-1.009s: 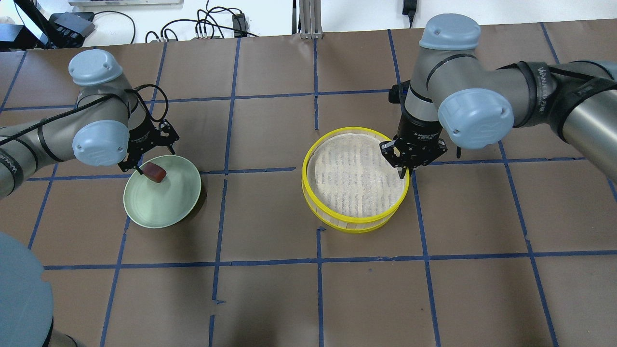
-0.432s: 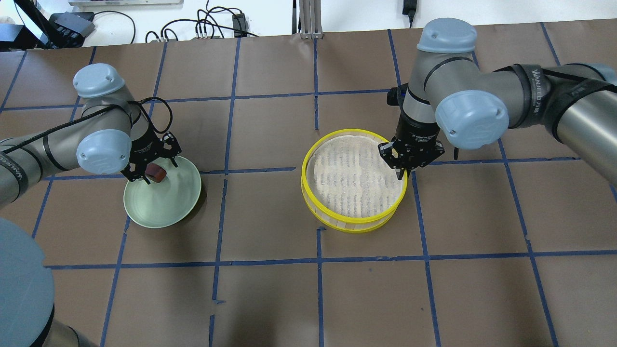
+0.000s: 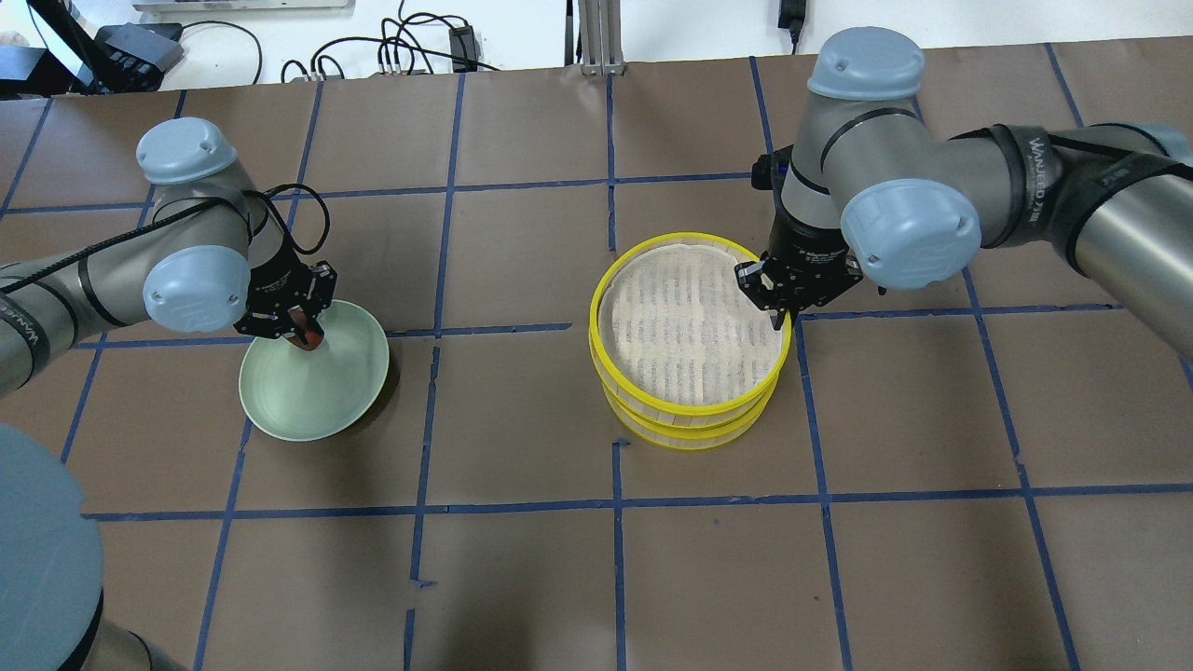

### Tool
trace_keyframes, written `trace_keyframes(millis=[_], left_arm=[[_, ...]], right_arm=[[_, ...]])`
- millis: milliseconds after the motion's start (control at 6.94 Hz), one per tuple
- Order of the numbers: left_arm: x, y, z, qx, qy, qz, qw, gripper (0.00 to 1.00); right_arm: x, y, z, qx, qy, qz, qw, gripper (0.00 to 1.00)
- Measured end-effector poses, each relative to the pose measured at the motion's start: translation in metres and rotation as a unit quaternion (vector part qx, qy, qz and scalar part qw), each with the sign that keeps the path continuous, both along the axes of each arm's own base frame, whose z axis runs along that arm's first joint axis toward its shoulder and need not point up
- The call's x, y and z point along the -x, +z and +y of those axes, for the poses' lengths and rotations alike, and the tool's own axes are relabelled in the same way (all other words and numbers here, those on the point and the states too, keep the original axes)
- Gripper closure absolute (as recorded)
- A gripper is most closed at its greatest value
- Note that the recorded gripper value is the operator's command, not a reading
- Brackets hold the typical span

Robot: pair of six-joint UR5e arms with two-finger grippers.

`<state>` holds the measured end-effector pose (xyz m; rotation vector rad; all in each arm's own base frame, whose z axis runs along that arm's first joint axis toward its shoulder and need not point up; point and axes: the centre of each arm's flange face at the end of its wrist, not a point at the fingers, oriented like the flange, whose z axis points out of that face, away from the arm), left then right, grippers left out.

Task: Place buns in different layers of steamer
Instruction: 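Grasp the brown bun on the plate with the left gripper and lift it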

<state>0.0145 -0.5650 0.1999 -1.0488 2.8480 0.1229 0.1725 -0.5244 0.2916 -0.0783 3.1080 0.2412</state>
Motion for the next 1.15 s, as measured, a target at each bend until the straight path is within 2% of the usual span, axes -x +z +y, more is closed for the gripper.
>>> trace_keyframes(millis=[288, 865, 1153], left_arm=[[0.000, 0.006, 0.000, 0.004, -0.001, -0.001, 1.0000, 0.85], [0.000, 0.013, 0.000, 0.009, -0.002, -0.003, 1.0000, 0.85], [0.003, 0.041, 0.006, 0.018, -0.003, -0.003, 0.9998, 0.85]], right_arm=[[0.001, 0.000, -0.003, 0.018, 0.001, 0.006, 0.9998, 0.89], [0.003, -0.016, 0.007, 0.005, 0.003, 0.014, 0.9999, 0.86], [0.003, -0.018, 0.008, 0.003, 0.002, 0.014, 0.9999, 0.86]])
